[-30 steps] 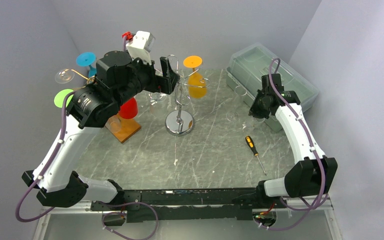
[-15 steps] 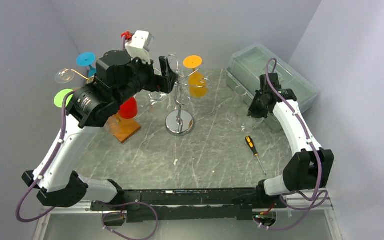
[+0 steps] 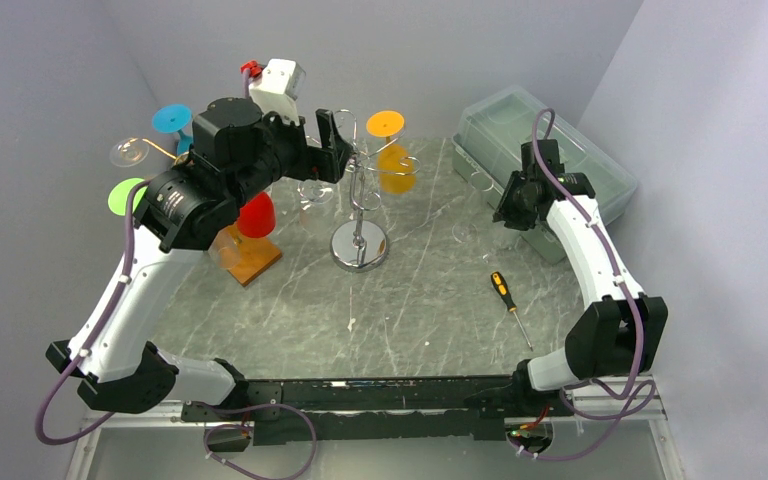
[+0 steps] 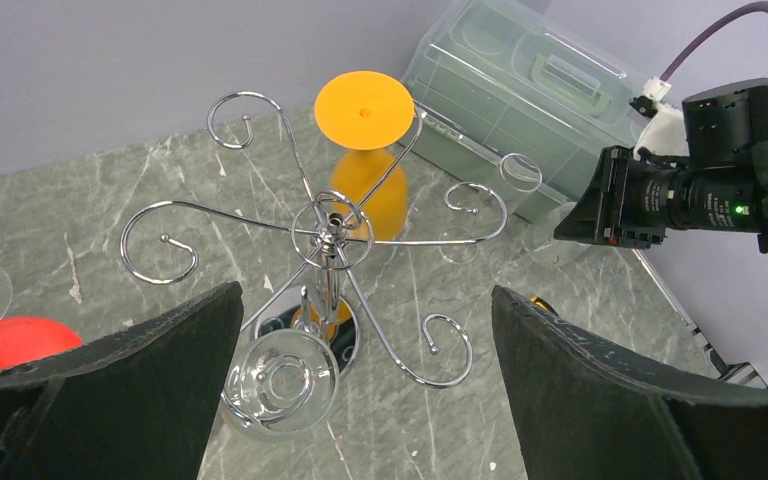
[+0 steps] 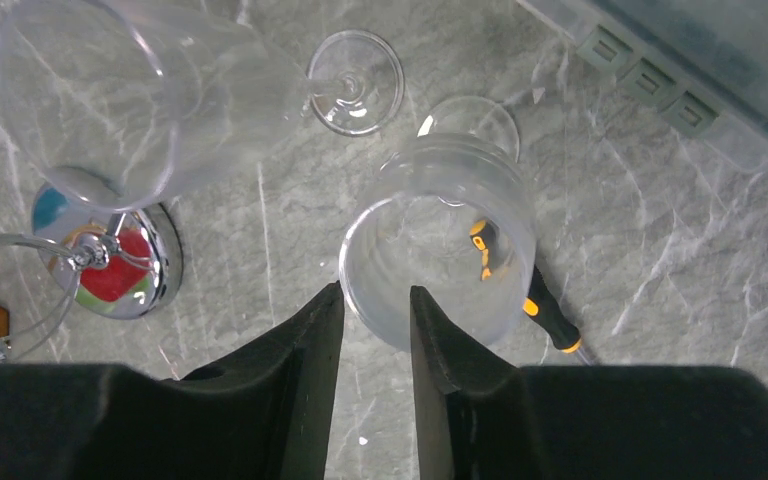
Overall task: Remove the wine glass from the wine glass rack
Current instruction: Place the wine glass at the center of the board, then pick up the wine glass from the wine rack.
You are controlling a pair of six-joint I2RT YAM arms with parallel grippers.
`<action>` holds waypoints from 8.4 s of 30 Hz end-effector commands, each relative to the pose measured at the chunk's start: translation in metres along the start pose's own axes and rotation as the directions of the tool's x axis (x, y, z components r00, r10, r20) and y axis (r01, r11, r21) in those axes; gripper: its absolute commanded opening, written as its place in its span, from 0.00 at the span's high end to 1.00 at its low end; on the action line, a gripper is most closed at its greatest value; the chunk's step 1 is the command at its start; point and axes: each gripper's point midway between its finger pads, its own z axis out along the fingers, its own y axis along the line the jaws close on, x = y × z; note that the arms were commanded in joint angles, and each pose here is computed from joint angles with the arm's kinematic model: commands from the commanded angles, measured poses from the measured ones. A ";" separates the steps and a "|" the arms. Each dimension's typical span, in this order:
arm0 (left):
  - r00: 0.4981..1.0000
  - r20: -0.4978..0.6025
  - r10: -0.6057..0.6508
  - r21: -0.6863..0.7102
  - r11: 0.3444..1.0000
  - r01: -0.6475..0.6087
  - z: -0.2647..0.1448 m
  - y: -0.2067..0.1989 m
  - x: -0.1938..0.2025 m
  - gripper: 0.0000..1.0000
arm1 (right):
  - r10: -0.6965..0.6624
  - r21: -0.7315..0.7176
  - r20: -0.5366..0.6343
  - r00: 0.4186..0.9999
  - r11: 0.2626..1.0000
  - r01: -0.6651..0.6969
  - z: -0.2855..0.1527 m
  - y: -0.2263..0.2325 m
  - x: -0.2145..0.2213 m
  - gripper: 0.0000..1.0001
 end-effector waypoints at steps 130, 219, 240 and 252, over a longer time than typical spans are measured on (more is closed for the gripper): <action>0.906 -0.367 0.213 -0.348 0.871 -0.346 0.025 0.040 0.097 0.28 | -0.093 -0.265 0.336 0.937 0.946 0.189 -0.123 0.081 -0.021 0.02; 0.954 -0.218 0.205 -0.337 0.902 -0.271 0.047 0.031 0.059 0.71 | -0.075 -0.376 0.352 0.933 0.901 0.215 -0.129 0.093 -0.005 0.02; 0.959 -0.261 0.113 -0.246 0.953 -0.179 0.027 0.015 0.068 0.71 | -0.011 -0.626 0.365 0.931 0.738 0.253 -0.157 0.131 0.039 0.01; 0.962 -0.270 0.047 -0.265 0.957 -0.121 0.014 0.017 0.072 0.72 | 0.028 -0.772 0.295 0.955 0.596 0.221 -0.162 0.157 0.077 0.01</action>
